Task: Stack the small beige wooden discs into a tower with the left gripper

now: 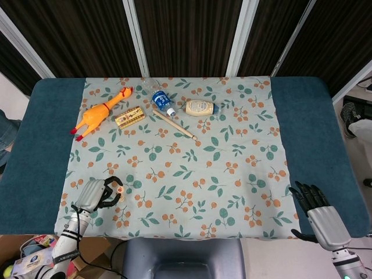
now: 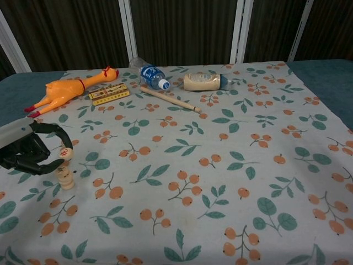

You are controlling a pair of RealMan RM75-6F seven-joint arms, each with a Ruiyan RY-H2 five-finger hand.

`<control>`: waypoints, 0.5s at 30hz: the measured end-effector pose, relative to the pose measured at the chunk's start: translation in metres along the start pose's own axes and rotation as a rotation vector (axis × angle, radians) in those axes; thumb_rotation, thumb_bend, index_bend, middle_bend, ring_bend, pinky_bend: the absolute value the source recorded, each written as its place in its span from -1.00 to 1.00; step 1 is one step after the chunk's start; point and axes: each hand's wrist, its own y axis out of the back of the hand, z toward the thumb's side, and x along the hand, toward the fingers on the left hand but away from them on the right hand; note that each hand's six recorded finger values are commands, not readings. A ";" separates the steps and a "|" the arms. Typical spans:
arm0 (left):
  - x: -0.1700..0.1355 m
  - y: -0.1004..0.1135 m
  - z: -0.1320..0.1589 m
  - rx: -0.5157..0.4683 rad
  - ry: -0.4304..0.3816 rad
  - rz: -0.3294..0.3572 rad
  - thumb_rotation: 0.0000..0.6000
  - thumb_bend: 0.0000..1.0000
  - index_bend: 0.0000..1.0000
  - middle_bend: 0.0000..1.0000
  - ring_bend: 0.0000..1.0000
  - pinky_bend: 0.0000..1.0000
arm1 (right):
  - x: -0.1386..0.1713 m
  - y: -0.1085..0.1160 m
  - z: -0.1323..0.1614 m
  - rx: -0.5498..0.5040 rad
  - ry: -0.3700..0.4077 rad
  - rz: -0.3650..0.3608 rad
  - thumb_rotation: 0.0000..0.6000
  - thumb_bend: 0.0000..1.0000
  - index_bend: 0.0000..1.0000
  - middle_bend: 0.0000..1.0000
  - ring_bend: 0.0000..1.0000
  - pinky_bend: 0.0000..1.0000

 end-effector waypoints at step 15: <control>-0.011 -0.011 -0.011 0.043 -0.012 0.004 1.00 -0.19 0.00 1.00 1.00 1.00 | 0.000 0.000 0.000 0.002 -0.002 -0.001 1.00 -0.64 -1.00 -1.00 -1.00 -0.95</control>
